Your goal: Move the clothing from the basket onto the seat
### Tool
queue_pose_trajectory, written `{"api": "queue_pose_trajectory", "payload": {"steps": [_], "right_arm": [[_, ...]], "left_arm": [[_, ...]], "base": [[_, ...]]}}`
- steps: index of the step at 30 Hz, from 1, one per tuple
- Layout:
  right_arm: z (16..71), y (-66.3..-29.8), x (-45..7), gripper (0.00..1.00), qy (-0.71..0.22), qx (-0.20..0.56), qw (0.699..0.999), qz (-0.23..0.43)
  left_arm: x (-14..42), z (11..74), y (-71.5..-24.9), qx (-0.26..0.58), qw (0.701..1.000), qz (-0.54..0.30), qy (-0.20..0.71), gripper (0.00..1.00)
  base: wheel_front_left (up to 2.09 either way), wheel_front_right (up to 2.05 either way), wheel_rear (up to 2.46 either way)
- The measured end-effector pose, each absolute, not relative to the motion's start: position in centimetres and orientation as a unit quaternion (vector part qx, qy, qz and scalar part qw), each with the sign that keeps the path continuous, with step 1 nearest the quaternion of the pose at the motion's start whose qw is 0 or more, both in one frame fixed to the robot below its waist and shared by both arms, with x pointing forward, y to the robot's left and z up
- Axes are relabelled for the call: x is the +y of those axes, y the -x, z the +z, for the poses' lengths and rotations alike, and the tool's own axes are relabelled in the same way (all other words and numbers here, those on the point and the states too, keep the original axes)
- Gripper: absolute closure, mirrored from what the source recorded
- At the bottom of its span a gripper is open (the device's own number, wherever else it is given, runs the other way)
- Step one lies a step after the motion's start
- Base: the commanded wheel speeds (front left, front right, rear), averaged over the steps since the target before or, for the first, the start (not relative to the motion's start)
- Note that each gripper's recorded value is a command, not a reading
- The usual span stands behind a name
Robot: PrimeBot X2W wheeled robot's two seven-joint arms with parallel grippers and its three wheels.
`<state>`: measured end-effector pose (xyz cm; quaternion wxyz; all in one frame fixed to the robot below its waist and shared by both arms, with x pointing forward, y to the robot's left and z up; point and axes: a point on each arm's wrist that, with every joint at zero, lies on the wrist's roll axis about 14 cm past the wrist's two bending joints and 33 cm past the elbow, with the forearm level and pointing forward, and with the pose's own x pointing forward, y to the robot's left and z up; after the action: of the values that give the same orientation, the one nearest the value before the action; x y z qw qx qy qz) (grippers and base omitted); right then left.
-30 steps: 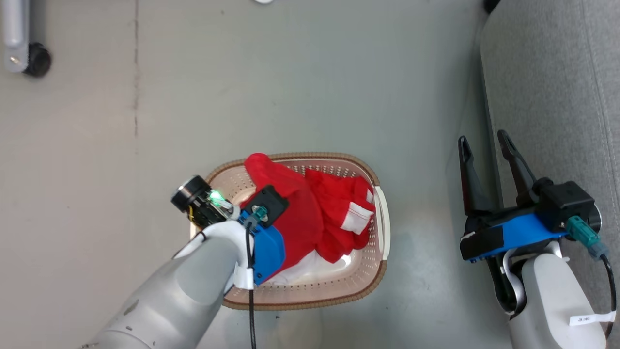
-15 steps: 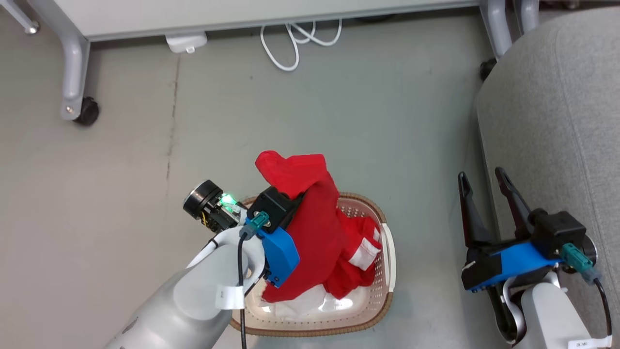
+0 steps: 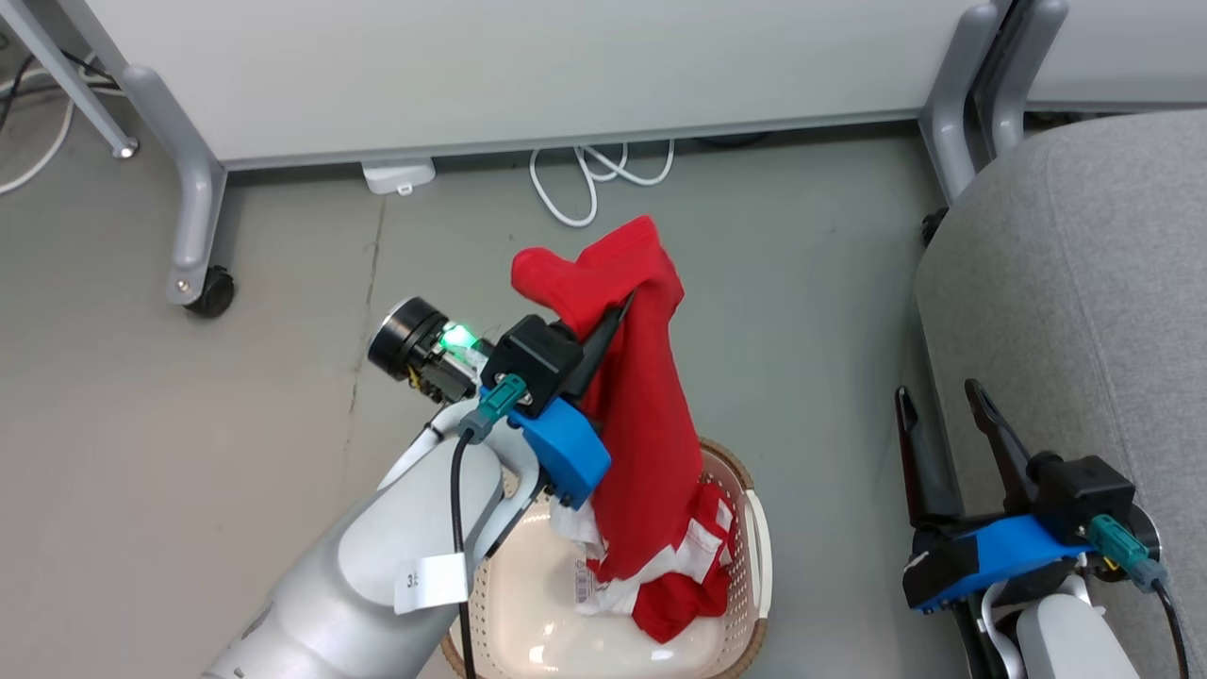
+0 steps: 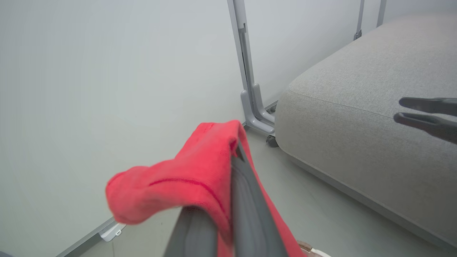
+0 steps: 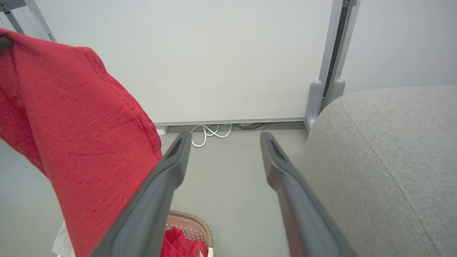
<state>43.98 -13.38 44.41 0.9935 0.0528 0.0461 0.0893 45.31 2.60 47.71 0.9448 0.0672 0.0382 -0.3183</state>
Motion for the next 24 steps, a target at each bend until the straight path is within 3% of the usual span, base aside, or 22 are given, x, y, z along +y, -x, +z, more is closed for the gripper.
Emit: {"api": "queue_pose_trajectory", "payload": {"steps": [16,24], "right_arm": [[45.6,-41.7,-13.8,0.00,-0.064,0.037,0.994,0.083],[46.3,-40.7,-14.1,0.00,-0.069,0.030,0.994,0.078]], "left_arm": [[-0.4,60.1,-45.7,-0.126,0.928,-0.340,-0.080,1.00],[-1.2,62.9,-44.8,-0.157,0.920,-0.348,-0.084,1.00]], "base": [[0.00,0.00,0.00],[0.00,0.00,0.00]]}}
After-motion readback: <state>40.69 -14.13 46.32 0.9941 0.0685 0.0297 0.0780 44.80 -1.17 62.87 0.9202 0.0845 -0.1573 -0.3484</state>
